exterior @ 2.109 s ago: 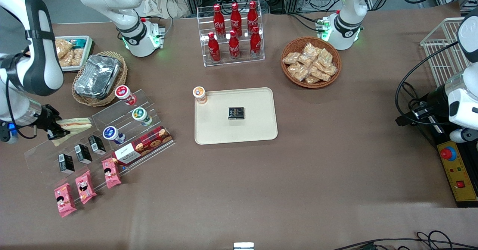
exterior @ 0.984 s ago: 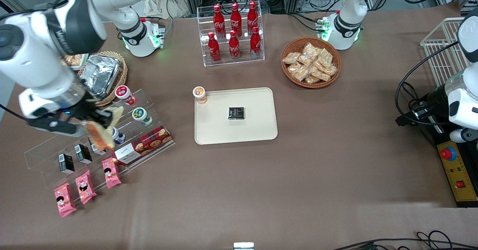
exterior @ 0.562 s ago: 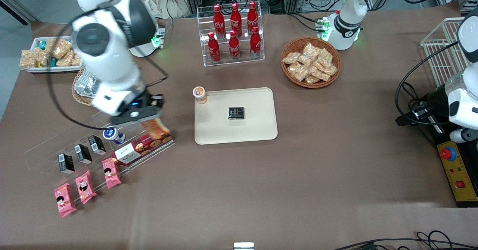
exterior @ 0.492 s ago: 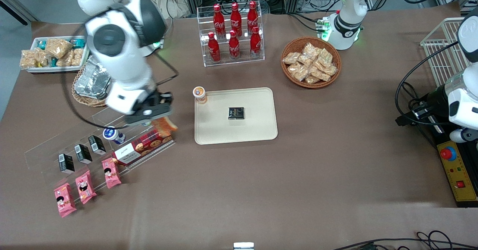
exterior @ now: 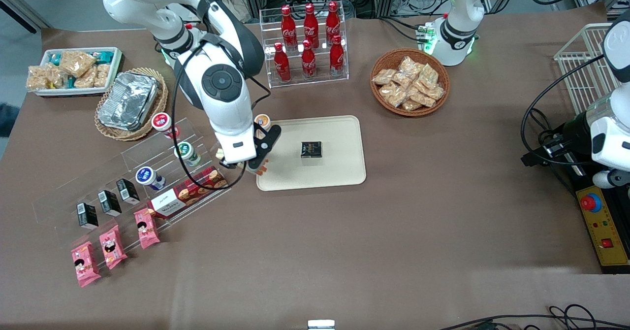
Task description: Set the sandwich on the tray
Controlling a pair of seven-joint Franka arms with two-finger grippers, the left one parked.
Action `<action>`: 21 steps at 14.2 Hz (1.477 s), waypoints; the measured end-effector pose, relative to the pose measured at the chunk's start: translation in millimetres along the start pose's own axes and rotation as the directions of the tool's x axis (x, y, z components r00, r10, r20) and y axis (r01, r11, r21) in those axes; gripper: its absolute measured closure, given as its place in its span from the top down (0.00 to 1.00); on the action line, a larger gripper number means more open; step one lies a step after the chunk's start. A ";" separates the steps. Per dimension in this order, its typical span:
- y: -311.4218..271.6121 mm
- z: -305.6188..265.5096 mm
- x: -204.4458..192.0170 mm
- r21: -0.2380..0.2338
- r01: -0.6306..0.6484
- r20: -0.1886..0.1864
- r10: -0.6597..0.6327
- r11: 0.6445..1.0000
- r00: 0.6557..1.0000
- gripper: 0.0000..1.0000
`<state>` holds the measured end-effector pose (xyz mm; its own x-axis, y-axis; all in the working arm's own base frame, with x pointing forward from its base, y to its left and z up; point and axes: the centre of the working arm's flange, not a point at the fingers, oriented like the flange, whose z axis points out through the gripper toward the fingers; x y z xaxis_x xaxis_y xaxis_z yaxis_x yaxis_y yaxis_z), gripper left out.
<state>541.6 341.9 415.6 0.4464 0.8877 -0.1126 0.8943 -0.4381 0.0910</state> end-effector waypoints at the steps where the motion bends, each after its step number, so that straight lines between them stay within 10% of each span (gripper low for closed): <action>1: 0.1 5.2 4.1 -0.003 0.032 -0.007 -0.032 0.999 0.999 0.23; 6: -25.9 55.2 54.1 -0.021 0.234 -0.120 -0.235 0.972 0.965 0.23; 11: -42.8 131.1 88.2 0.048 0.481 -0.319 -0.443 0.875 0.838 0.23; 21: -66.8 179.5 109.8 0.061 0.448 -0.345 -0.402 0.892 0.848 0.23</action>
<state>536.5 443.2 219.5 0.0082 0.9779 0.2091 0.9996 -0.0021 -0.0297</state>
